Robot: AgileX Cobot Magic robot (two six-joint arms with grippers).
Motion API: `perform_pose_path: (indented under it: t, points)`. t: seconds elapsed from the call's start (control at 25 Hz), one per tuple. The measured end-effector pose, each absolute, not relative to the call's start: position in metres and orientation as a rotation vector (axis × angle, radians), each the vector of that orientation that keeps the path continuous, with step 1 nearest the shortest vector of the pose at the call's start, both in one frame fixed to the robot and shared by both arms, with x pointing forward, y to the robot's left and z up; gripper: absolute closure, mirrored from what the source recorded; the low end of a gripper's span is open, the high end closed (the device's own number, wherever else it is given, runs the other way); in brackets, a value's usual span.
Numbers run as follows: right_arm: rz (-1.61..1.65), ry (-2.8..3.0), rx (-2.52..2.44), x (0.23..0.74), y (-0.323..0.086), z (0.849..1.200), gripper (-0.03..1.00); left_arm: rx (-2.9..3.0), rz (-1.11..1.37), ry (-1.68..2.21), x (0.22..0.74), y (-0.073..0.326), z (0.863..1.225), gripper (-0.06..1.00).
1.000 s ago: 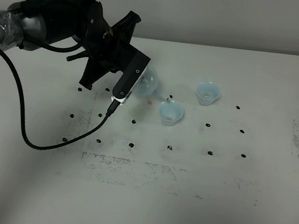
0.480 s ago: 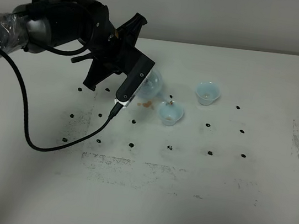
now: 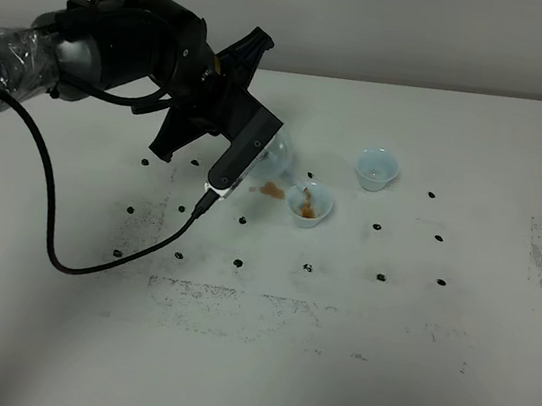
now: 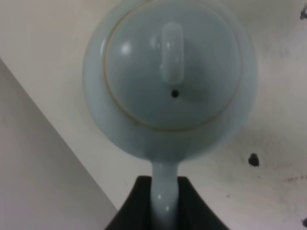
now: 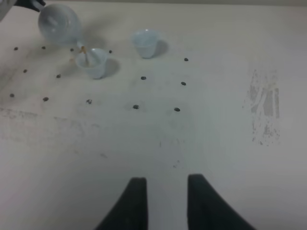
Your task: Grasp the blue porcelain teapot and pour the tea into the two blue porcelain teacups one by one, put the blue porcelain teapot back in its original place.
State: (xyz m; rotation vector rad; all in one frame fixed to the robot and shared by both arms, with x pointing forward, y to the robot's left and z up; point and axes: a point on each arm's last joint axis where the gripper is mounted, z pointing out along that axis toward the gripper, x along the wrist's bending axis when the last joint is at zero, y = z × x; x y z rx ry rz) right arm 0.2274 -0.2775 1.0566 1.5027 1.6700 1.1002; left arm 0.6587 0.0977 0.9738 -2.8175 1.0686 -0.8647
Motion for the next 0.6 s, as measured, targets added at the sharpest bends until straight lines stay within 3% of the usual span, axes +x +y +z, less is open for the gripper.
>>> perform_pose_path:
  t: [0.6]
  points:
    - [1.1, 1.67, 1.503, 0.2274, -0.2775, 1.0566, 0.73, -2.787, -0.867, 1.093, 0.6583, 0.0962, 0.9741, 0.85]
